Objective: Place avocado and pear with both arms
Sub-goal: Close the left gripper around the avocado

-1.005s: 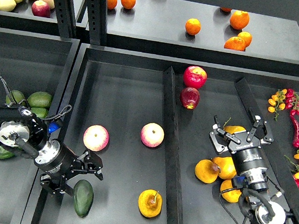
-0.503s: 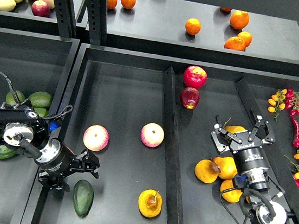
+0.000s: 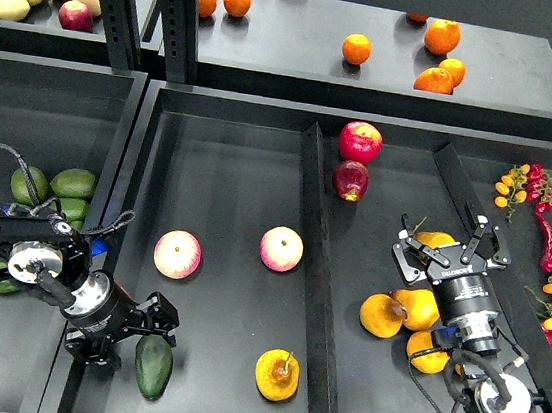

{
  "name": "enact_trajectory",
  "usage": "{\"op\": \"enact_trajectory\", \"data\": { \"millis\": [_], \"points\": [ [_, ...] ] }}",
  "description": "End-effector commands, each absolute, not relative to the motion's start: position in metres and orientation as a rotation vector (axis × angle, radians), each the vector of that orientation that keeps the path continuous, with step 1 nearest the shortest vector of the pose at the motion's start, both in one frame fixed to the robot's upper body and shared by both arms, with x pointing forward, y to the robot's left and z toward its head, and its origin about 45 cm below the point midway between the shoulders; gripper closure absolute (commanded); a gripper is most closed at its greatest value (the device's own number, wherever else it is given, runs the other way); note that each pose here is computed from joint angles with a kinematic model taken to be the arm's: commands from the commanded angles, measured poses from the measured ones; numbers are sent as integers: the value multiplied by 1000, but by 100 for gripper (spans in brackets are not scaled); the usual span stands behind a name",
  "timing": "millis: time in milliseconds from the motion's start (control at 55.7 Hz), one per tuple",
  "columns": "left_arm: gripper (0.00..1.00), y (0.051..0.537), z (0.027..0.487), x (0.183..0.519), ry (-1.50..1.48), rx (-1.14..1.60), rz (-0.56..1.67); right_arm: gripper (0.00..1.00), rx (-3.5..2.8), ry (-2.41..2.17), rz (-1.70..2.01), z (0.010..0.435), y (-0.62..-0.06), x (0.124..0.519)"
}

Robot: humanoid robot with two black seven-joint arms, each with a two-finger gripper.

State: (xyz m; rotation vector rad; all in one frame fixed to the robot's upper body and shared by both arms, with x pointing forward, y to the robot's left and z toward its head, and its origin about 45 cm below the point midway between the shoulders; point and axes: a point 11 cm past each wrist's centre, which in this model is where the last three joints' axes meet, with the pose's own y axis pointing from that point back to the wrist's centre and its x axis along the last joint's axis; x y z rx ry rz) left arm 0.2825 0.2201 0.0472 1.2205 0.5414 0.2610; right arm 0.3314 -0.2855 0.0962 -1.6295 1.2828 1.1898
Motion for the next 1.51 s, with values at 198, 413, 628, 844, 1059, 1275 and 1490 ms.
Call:
{"op": "enact_trajectory", "data": {
  "millis": [198, 413, 628, 844, 1059, 1275, 1490],
  "points": [
    [5, 213, 42, 281, 543, 1221, 254, 0, -1629, 1279, 1185, 98, -285, 332],
    [5, 209, 40, 282, 542, 1221, 252, 0, -1630, 1278, 1184, 98, -285, 332],
    [5, 204, 36, 278, 548, 1219, 244, 0, -1625, 1280, 1179, 99, -287, 332],
    [5, 200, 34, 280, 544, 1221, 247, 0, -1626, 1279, 1178, 99, -287, 333],
    [5, 198, 30, 280, 549, 1224, 255, 0, -1626, 1278, 1176, 100, -287, 333],
    [5, 199, 26, 277, 556, 1228, 252, 0, -1626, 1277, 1175, 100, -287, 334],
    [5, 197, 25, 278, 556, 1229, 255, 0, -1628, 1275, 1172, 101, -287, 335]
  ]
}}
